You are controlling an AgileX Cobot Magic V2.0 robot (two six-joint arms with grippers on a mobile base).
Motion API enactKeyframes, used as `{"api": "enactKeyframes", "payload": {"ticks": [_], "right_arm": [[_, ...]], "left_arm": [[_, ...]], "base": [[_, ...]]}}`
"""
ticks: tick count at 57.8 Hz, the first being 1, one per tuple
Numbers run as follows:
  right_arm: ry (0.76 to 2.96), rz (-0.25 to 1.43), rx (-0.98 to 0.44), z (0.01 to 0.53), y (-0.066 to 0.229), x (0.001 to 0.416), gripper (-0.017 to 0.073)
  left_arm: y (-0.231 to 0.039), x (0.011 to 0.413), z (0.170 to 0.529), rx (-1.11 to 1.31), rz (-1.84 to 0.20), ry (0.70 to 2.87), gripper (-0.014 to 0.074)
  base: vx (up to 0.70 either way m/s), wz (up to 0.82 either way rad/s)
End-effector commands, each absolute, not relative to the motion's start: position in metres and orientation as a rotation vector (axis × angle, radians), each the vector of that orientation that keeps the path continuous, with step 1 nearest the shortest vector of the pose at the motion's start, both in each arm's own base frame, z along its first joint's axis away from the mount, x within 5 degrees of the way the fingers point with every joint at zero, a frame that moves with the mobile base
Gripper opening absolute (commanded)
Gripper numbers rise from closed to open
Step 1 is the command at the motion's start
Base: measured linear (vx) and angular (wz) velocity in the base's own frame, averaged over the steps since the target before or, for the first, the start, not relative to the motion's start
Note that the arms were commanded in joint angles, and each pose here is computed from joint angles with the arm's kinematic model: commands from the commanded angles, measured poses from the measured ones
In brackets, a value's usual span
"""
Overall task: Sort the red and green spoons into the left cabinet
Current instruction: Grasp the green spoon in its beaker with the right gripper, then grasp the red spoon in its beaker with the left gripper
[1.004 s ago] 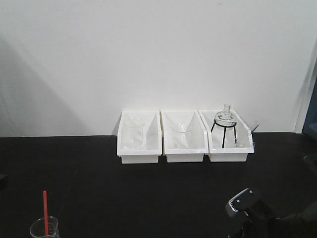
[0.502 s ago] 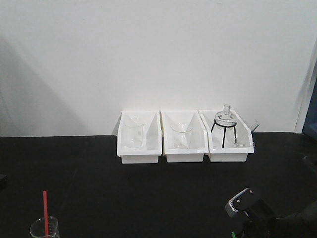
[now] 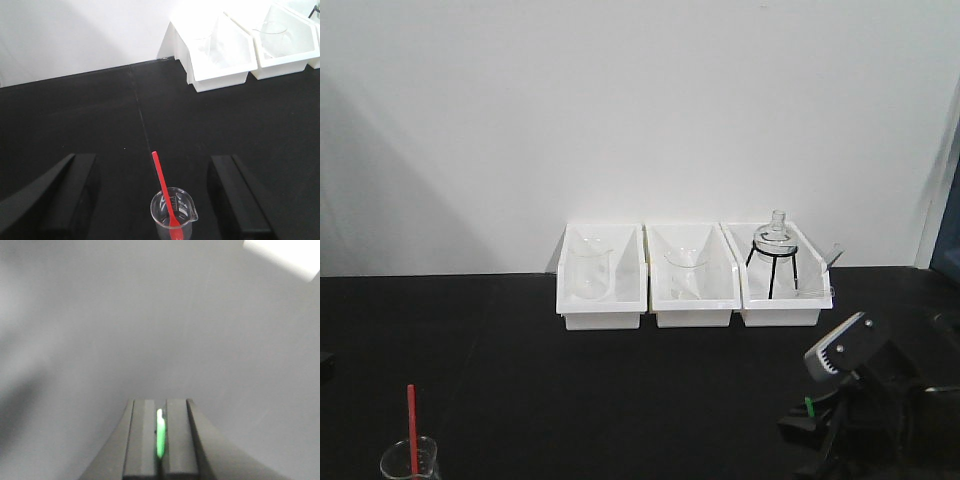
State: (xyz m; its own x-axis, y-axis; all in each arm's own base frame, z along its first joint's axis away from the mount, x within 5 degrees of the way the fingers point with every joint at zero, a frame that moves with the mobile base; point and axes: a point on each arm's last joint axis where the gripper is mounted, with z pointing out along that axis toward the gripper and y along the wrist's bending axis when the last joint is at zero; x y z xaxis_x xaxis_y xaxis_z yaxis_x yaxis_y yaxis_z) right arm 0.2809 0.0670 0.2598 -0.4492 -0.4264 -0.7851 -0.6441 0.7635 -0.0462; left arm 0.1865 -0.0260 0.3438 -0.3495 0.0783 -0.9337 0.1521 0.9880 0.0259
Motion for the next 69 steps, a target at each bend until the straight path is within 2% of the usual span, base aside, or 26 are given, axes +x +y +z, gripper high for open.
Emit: {"api": "enactKeyframes", "payload": {"ticks": [1,22,36,53,69], "right_arm": [[1.971,0.317,-0.717,0.307,0.066,0.265,-0.0004],[1.664,0.293,-0.556,0.396,0.054,0.167,-0.0003],[1.580,0.257,-0.484,0.413,0.045,0.121,-0.0003],[1.613,0.172,-0.463,0.412,0.038,0.111,-0.0003],[1.630,0.141,-0.462,0.410,0.035,0.112,-0.0003]], "left_arm": [[-0.026,0.187,0.364,0.142,-0.094,1.822,0.0582],[-0.033,0.183,0.350,0.021,-0.280,1.997,0.0582],[-0.037,0.220,0.337,0.008,-0.264,2.043,0.0582],[-0.050,0.306,0.338,-0.018,-0.290,2.191,0.0582],[-0.056,0.352,0.297,-0.035,-0.267,2.300,0.0582]], "base": [[0.00,0.00],[0.00,0.00],[0.00,0.00],[0.00,0.00],[0.00,0.00]]}}
